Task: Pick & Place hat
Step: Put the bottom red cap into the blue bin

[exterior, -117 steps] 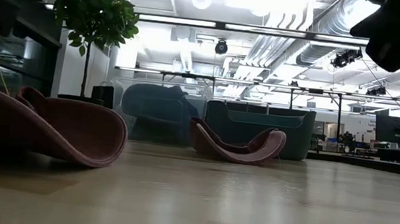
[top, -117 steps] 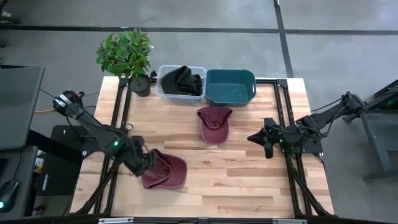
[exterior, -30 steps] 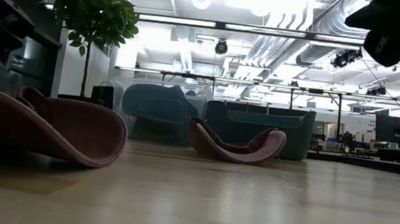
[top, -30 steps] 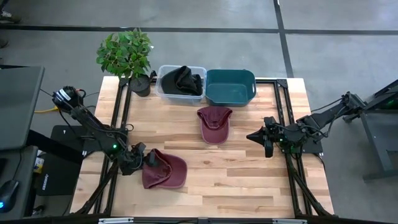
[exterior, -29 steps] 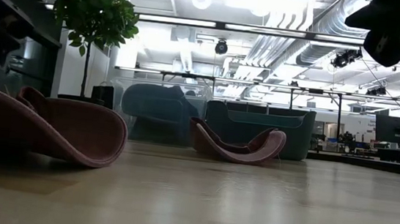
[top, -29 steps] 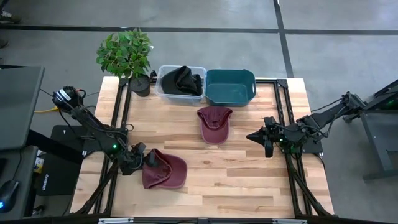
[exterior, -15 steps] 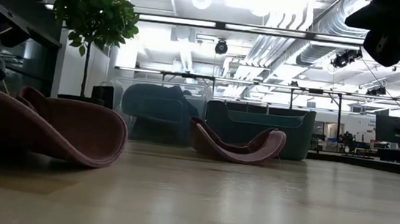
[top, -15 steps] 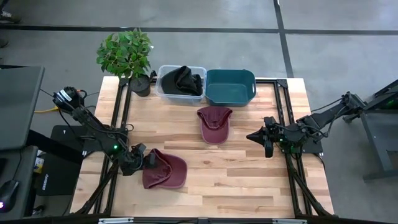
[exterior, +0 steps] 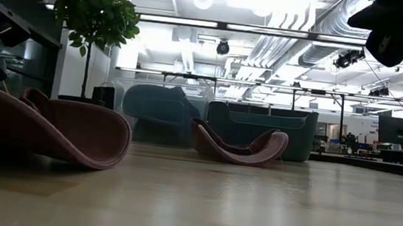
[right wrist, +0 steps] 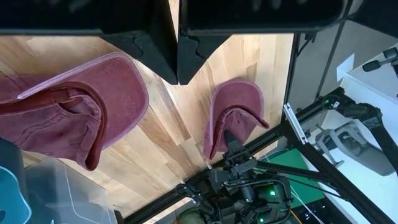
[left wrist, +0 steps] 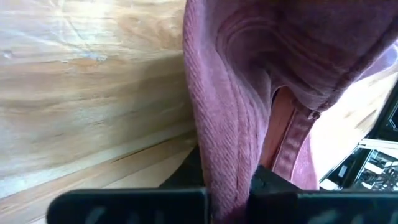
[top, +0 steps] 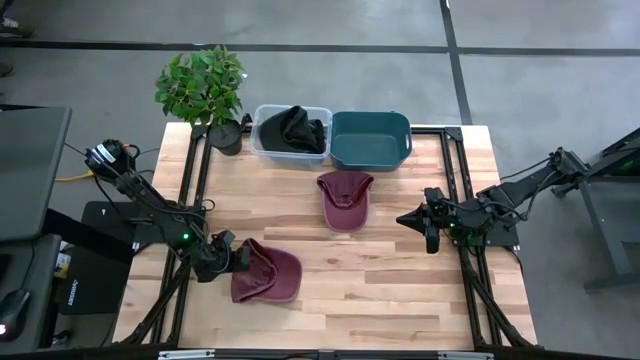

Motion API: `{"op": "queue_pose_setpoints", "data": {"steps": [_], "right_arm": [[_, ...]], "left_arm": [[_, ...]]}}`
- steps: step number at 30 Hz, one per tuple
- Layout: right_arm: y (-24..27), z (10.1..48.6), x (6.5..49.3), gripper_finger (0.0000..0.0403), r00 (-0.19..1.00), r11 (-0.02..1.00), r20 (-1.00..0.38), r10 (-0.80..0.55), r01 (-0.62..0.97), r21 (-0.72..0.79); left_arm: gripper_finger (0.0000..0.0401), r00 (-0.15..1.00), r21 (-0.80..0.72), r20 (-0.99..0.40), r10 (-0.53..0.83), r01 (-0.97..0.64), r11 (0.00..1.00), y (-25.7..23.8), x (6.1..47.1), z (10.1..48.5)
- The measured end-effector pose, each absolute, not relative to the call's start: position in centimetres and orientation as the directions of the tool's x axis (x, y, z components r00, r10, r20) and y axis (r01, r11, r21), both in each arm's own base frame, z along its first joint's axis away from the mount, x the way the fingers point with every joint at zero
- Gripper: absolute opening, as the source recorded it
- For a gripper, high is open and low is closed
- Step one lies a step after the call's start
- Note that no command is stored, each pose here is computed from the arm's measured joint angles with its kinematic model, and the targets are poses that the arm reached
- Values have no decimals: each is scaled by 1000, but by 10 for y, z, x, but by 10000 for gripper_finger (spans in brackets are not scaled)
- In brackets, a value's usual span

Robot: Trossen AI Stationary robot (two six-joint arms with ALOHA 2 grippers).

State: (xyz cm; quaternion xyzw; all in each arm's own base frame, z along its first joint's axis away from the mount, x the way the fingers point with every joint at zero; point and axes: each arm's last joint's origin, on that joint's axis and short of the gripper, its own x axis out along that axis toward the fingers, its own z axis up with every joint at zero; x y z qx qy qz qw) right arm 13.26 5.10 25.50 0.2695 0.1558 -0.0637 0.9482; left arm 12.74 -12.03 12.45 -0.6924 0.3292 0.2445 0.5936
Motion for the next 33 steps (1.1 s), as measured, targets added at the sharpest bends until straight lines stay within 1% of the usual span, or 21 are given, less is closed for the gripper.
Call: {"op": "queue_pose_setpoints", "data": {"steps": [3, 10, 17, 20, 28, 33], "right_arm": [[51, 255, 133, 0, 943, 847, -330, -37, 205, 491], [51, 255, 133, 0, 943, 847, -330, -37, 205, 491], [51, 255, 133, 0, 943, 847, -330, -38, 205, 490], [51, 255, 133, 0, 943, 847, -330, -38, 205, 490], [51, 255, 133, 0, 943, 847, -330, -51, 215, 486], [50, 252, 131, 0, 931, 844, -360, -62, 242, 479]], "left_arm": [[3, 663, -663, -728, -171, -746, -68, -121, 128, 125], [1, 665, -665, -726, -174, -744, -70, -121, 128, 125], [0, 695, -692, -690, -204, -715, -96, -124, 131, 130], [0, 713, -712, -672, -201, -696, -88, -127, 134, 136], [0, 790, -789, -596, -140, -609, -80, -135, 145, 158], [0, 823, -823, -553, -128, -564, -71, -141, 152, 173]]}}
